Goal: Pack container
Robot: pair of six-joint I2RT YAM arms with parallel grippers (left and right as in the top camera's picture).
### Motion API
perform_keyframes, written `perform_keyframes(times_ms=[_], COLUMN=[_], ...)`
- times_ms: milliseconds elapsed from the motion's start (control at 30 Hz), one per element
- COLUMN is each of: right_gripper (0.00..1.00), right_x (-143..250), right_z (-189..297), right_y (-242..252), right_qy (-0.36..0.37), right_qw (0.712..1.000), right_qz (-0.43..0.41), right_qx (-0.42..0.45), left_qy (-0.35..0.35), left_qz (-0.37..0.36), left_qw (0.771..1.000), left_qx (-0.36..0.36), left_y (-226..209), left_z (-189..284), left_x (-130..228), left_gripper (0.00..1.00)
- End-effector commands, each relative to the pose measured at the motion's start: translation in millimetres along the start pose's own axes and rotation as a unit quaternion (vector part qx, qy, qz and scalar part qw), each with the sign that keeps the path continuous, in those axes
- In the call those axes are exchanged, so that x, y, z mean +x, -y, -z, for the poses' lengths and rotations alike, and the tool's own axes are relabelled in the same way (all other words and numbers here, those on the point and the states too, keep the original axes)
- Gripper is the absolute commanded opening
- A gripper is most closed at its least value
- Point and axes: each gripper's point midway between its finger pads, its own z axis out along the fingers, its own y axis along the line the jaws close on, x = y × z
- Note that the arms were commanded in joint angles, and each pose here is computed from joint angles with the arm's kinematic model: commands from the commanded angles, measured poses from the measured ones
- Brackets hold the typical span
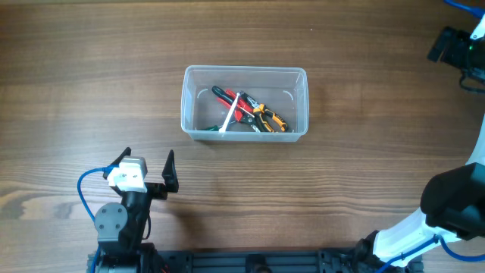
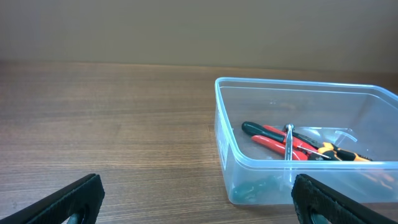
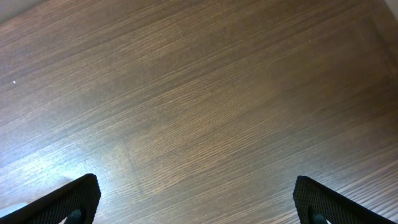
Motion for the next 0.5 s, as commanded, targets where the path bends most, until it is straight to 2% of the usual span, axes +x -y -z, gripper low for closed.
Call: perform_keyframes(times_ms=[0,467], right_gripper=[1.0,1.0], right_x=[1.1,-3.9], right_z=[-6.9,-5.6], right_y=[3.2,2.9], right_qy=[-0.006,0.005], right_qw=[1.0,1.0], right_qz=[-0.011,-0.011], right_qx=[0.006,0.005], left_qy=[0.002,0.002], left_qz=[-0.011,-0.011], left_qw=[1.0,1.0], left_qx=[0.009,0.009], left_y=[3.3,3.3], left_z=[-0.5,-0.5], left_x=[1.8,1.8], left_gripper=[1.0,1.0])
